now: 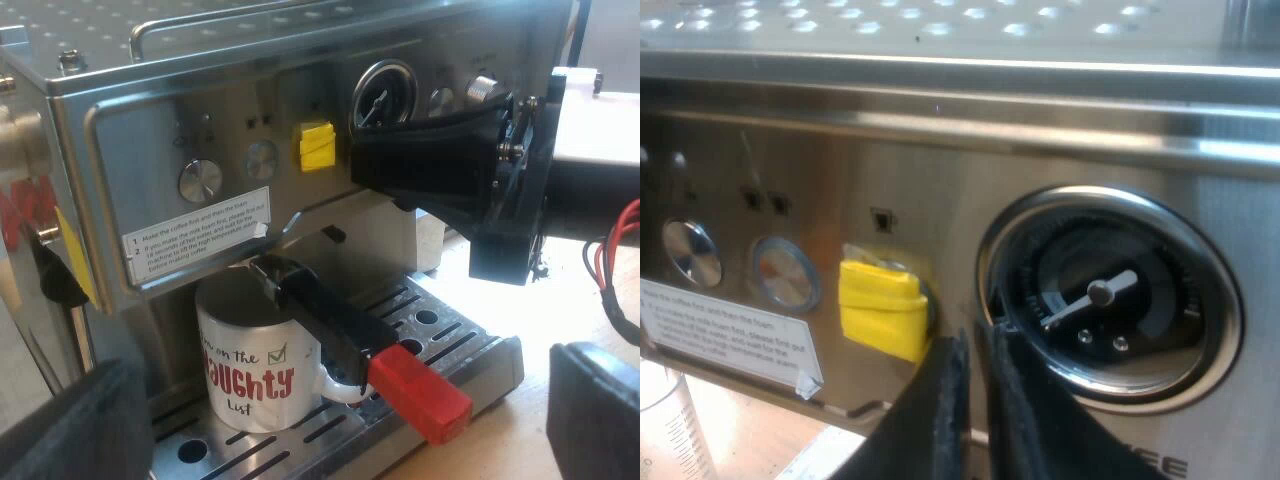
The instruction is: Place mug into machine
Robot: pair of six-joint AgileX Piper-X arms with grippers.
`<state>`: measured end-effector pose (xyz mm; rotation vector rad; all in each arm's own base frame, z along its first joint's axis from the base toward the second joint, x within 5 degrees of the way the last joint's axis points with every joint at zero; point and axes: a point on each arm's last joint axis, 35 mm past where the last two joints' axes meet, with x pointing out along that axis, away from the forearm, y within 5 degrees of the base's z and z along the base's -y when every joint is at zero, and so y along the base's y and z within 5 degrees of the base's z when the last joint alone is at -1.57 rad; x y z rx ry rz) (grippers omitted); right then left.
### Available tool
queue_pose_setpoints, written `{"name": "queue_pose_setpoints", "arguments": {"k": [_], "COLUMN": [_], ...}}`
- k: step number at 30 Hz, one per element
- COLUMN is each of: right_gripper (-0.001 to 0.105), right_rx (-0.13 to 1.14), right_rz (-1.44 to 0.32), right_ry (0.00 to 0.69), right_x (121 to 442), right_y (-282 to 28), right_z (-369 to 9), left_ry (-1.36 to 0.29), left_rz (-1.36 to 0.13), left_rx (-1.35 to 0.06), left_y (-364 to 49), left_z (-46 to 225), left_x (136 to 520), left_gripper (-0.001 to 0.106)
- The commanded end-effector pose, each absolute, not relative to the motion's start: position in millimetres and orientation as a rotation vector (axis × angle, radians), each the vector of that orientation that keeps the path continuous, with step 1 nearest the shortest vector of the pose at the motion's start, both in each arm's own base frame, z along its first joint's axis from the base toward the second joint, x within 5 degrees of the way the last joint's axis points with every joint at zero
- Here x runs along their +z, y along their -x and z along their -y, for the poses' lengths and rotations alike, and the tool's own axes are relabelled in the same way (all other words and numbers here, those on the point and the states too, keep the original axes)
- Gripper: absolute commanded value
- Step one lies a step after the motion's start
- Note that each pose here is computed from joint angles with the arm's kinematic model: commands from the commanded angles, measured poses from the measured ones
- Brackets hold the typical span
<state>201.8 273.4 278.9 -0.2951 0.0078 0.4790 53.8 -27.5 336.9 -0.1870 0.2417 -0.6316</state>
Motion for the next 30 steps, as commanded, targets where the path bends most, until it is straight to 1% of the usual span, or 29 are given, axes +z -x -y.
{"name": "queue_pose_setpoints", "arguments": {"k": [1,7,11,15,21,26,30], "right_gripper": [0.009,0.009,0.009,0.009,0.009,0.009,0.009], "right_rx": [0.401,0.41,0.448,0.506,0.555,0.552,0.555], "right_rz": [-0.007,-0.004,0.01,-0.007,-0.008,-0.002,0.021], "right_ry": [0.305,0.303,0.295,0.323,0.334,0.326,0.352], "right_x": [281.1,282.4,286.4,283.0,281.5,285.3,291.0], "right_y": [-208.1,-205.7,-193.6,-177.6,-162.7,-164.1,-166.6], "right_z": [-269.1,-270.1,-276.6,-286.3,-294.8,-295.5,-300.9], "left_ry": [0.191,0.191,0.191,0.19,0.19,0.19,0.19], "left_rz": [-0.229,-0.229,-0.228,-0.228,-0.228,-0.228,-0.228], "left_rx": [-0.64,-0.64,-0.634,-0.632,-0.632,-0.632,-0.632], "left_y": [-53.3,-53.3,-53.4,-53.5,-53.5,-53.5,-53.5], "left_z": [27.7,27.7,27.5,27.5,27.5,27.5,27.5], "left_x": [339.4,339.4,339.4,339.4,339.4,339.4,339.4], "left_gripper": [0.081,0.081,0.081,0.081,0.081,0.081,0.081]}}
